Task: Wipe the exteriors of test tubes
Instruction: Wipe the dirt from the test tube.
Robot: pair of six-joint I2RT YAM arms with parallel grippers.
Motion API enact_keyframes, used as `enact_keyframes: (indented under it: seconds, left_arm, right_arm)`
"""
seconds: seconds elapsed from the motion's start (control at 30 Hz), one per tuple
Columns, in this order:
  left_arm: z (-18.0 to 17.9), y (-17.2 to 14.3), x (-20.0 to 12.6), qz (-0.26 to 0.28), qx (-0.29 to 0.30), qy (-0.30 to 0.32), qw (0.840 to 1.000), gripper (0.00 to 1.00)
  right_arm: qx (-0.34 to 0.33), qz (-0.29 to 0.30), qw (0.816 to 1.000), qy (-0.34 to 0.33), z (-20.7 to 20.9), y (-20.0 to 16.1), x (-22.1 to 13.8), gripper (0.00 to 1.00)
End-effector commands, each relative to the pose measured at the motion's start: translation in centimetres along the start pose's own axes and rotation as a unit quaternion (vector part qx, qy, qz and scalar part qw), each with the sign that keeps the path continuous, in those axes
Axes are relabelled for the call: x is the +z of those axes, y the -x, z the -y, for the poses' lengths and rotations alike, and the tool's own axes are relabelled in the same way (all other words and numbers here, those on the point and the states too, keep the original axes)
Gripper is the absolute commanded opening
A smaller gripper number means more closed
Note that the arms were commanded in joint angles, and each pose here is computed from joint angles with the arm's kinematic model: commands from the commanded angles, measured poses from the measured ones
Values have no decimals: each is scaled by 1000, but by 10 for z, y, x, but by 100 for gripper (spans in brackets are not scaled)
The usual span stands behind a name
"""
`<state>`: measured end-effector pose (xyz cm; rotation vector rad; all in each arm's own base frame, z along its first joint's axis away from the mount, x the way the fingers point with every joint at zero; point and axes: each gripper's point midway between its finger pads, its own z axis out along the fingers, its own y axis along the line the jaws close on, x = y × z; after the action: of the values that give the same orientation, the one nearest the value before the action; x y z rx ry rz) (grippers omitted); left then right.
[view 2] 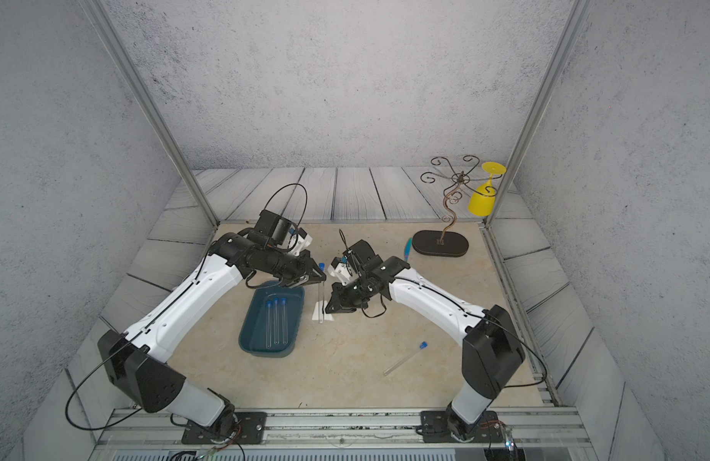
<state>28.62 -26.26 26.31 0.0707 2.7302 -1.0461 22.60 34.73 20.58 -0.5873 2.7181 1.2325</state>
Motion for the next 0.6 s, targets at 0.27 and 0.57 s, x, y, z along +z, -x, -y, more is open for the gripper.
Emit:
enact_keyframes:
  seconds: [0.27,0.57]
  left_arm:
    - [-12,6,9,-3,17,21,1000,16]
    - [-9,5,9,-4,15,15,1000,16]
  right_arm:
    - [-34,35,995,84,-52,-19,-50,5]
    - [-41,42,993,103,-67,-6,-47,5]
